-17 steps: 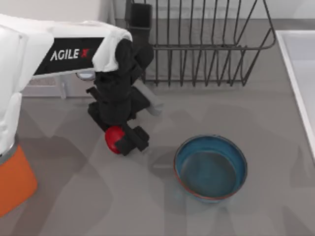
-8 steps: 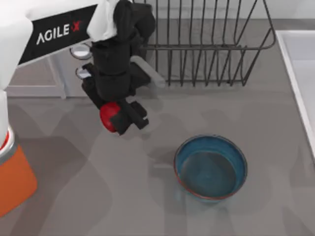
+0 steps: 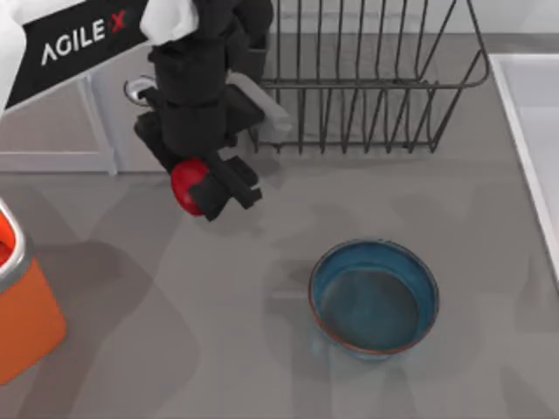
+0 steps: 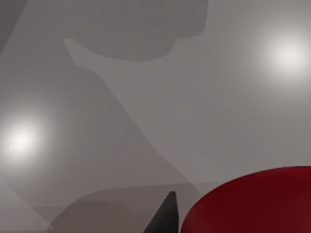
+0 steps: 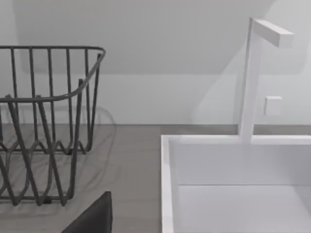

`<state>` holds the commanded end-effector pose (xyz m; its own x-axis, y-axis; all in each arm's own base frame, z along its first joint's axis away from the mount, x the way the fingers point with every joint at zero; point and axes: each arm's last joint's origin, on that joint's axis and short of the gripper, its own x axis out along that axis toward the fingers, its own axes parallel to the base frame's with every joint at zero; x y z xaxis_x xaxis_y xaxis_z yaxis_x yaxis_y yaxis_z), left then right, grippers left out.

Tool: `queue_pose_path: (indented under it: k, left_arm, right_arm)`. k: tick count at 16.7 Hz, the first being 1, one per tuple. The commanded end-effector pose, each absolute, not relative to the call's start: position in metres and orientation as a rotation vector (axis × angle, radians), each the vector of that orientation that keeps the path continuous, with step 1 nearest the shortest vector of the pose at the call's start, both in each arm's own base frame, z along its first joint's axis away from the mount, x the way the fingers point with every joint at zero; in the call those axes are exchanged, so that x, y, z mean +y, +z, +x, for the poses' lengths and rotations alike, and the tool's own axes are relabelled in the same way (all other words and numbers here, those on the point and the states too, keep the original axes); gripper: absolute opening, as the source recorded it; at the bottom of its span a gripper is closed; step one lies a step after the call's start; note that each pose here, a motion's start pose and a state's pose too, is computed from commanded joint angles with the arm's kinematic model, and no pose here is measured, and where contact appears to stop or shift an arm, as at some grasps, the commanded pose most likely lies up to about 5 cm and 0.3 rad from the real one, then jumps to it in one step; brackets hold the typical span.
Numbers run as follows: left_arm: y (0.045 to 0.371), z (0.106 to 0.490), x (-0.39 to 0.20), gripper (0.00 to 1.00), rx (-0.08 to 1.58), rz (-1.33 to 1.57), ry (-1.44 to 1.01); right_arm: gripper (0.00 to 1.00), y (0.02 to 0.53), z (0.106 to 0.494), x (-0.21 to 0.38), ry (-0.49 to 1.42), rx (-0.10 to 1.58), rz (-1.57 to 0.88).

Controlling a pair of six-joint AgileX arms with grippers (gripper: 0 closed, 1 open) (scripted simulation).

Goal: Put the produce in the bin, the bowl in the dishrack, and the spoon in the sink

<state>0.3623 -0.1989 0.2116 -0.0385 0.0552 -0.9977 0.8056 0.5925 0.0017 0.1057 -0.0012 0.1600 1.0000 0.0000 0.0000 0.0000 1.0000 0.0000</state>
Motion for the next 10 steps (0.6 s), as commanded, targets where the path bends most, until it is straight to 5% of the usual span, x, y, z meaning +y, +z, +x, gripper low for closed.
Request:
queue_pose_path:
  k: [10]
  left_arm:
    - [0.261,0.356,-0.159,0.00,1.431,0.350,-0.327]
  right_arm:
    - [1.00,0.160,0.106,-0.001,0.000,0.000,0.000]
